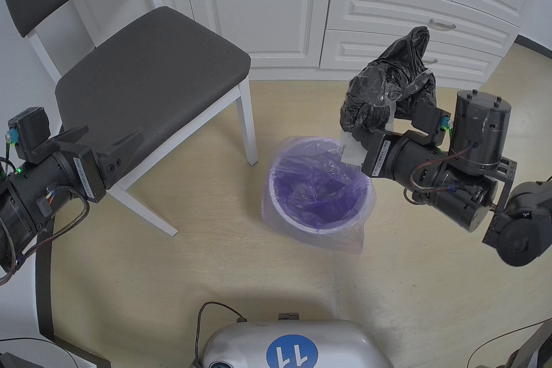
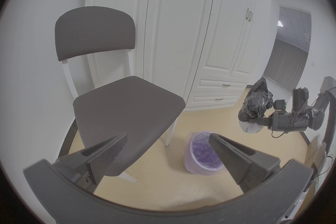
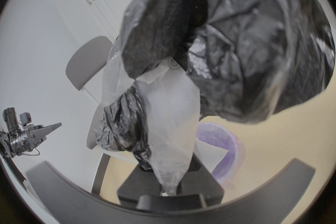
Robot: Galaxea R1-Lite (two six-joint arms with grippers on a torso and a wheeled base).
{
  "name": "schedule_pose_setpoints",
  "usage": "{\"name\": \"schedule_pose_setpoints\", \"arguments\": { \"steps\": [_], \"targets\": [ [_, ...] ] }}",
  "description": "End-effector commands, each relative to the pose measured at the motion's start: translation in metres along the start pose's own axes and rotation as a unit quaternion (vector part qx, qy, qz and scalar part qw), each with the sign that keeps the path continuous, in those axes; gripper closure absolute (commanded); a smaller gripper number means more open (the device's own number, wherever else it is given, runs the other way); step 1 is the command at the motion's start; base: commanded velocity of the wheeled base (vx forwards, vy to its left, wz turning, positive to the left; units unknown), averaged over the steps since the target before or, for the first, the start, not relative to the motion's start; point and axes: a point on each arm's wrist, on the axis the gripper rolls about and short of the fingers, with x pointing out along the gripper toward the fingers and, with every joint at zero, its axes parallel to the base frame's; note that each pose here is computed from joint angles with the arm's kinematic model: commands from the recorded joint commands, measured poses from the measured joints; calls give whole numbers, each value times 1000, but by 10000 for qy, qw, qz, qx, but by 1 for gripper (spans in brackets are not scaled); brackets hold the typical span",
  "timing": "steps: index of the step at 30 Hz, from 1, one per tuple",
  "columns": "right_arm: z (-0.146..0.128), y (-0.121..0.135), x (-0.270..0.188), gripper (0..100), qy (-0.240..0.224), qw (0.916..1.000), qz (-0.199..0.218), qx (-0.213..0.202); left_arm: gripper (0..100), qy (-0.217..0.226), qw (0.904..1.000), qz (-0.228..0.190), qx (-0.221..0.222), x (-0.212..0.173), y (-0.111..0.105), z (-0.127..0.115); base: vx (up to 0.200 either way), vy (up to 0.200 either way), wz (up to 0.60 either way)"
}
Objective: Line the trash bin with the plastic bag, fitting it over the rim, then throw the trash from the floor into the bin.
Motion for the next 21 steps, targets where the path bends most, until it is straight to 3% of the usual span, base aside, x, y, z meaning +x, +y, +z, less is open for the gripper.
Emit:
{"name": "schedule_pose_setpoints", "arguments": {
  "steps": [1,7,14,18,21],
  "targets": [
    [-57,-8,23,100,-6,9999,15,-149,0,16,10000,32,73,1,1,-1,0,0,0],
    [-72,-13,36,100,-518,9979,116,-371,0,-13,9999,39,96,-1,1,0,0,0,0],
    [-90,-14,42,100,-503,9976,138,-464,0,-14,9999,47,96,-1,2,0,0,0,0],
    [-106,-19,59,100,-894,9951,199,-376,0,-51,9999,46,86,-2,2,1,0,0,0],
    [-112,-22,65,100,-908,9949,177,-406,0,-58,9999,46,84,-3,2,2,0,0,0]
  ]
}}
